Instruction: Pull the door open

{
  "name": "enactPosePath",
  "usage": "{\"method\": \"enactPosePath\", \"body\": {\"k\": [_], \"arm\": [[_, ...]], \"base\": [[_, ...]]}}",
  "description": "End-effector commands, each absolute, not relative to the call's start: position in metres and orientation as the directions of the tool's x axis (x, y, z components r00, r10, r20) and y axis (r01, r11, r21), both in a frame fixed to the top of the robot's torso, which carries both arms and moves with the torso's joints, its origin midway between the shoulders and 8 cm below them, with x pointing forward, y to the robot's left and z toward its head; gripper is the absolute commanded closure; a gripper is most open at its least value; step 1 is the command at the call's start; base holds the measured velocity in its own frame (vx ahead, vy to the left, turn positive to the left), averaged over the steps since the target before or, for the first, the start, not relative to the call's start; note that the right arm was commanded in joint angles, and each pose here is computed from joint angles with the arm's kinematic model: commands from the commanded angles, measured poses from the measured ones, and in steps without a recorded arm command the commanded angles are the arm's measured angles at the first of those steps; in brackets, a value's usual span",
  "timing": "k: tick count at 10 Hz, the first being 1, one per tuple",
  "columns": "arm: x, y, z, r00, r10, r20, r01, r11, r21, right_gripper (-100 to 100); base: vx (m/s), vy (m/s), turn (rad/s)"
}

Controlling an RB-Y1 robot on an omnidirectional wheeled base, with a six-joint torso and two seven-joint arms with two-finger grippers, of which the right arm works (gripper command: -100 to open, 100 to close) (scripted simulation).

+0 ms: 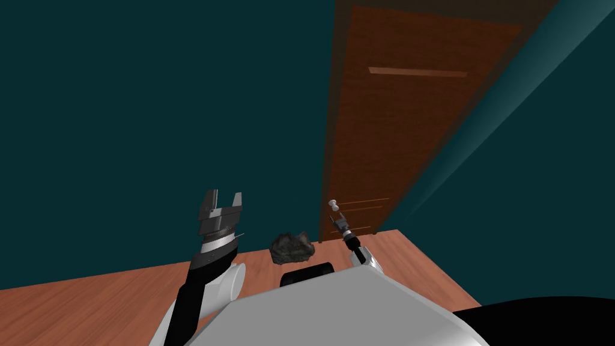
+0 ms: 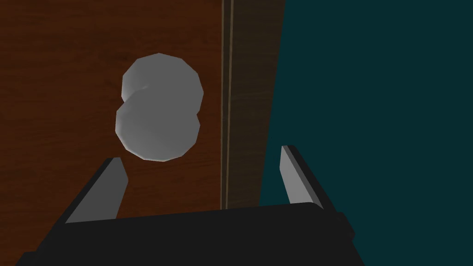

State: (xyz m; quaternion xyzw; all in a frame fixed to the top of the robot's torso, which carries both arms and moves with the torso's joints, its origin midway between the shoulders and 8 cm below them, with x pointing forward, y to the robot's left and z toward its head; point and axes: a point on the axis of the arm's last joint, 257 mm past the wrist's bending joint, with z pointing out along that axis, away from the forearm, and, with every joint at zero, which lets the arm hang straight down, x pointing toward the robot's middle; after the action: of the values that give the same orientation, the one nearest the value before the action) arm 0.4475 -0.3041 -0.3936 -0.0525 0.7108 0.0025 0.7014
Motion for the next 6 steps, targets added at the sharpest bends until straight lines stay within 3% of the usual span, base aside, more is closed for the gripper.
{"method": "enactPosePath", "body": {"k": [1,4,5,6], "arm": [[0.451,-0.311,-0.394,-0.01,-0.065,-0.998,-0.062,0.996,-0.065,-100],[0.45,-0.32,-0.392,0.0,-0.005,-1.0,-0.006,1.0,-0.005,-100],[0.45,-0.32,-0.392,-0.002,-0.019,-1.0,-0.016,1.0,-0.019,-100],[0.444,-0.335,-0.39,-0.001,-0.036,-0.999,0.013,0.999,-0.036,-100]], "base": [[-0.073,0.117,-0.049],[-0.166,0.028,-0.136],[-0.071,-0.015,-0.023],[0.021,0.017,0.27]]}}
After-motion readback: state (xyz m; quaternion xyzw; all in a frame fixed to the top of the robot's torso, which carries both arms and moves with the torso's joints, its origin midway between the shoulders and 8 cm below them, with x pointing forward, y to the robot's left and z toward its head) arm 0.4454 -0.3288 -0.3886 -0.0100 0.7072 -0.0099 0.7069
